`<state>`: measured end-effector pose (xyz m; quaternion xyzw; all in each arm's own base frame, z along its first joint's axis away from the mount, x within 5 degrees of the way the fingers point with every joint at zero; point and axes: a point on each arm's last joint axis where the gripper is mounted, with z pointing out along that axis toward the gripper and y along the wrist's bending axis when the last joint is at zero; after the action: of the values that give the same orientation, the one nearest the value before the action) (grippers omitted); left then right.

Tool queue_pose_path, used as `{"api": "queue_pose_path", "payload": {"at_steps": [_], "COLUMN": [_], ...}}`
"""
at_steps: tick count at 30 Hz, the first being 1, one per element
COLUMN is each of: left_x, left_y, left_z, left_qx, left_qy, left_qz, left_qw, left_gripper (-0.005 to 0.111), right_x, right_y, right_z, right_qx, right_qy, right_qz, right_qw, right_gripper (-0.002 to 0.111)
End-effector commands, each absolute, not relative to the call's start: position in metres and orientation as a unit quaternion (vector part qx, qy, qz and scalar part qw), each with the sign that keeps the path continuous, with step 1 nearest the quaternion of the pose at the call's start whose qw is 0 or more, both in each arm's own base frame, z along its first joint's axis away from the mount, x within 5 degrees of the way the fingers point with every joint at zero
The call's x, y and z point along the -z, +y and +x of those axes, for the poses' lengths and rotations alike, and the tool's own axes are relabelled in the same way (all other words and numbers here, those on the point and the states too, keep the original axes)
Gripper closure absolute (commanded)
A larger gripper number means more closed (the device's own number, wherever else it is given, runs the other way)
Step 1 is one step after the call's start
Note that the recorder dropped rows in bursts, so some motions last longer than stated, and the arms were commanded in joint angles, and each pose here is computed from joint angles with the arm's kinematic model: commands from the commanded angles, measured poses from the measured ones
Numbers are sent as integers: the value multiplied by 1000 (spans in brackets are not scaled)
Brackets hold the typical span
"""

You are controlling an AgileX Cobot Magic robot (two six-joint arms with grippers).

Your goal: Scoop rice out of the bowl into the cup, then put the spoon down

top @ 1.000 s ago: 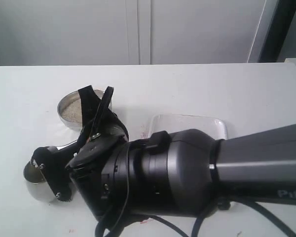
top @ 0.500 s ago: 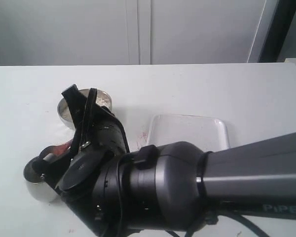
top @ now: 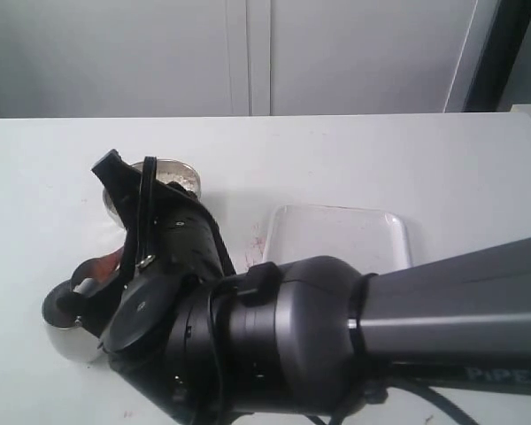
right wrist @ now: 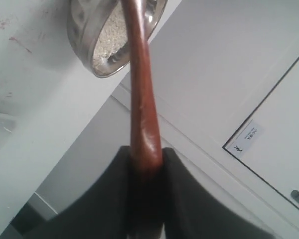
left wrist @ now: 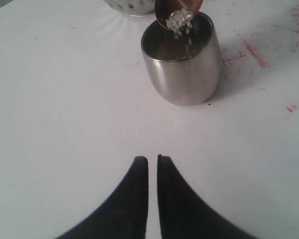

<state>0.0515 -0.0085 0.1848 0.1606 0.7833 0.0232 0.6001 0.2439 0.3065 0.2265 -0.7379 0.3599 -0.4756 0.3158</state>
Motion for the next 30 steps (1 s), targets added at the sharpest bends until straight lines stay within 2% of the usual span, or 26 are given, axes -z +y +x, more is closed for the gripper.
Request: {"api": "queue_pose_path", "payload": {"at_steps": [1,21,25,30], "left_x": [-179,-179,-179,-179], "left_y": [-8,-8,-8,-8], "left_z": [51,51,51,51], "left_qx": [-20,-20,-20,-20], "left_qy": [795,795,795,795], "left_qz": [162,162,162,162], "left_qw": [584,584,584,584], "left_gripper": [92,92,92,92], "right_x": [-229,-235,-243,-263], "right_y": [308,310,304,295], "right_z": [244,245,246,243], "right_qx": [494,523,519,462], "right_qy": [327,293,361,483], "right_qz": [-743,-735,-689,-596], "right_qw": [312,318,355,445], "right_gripper": [108,108,108,108]}}
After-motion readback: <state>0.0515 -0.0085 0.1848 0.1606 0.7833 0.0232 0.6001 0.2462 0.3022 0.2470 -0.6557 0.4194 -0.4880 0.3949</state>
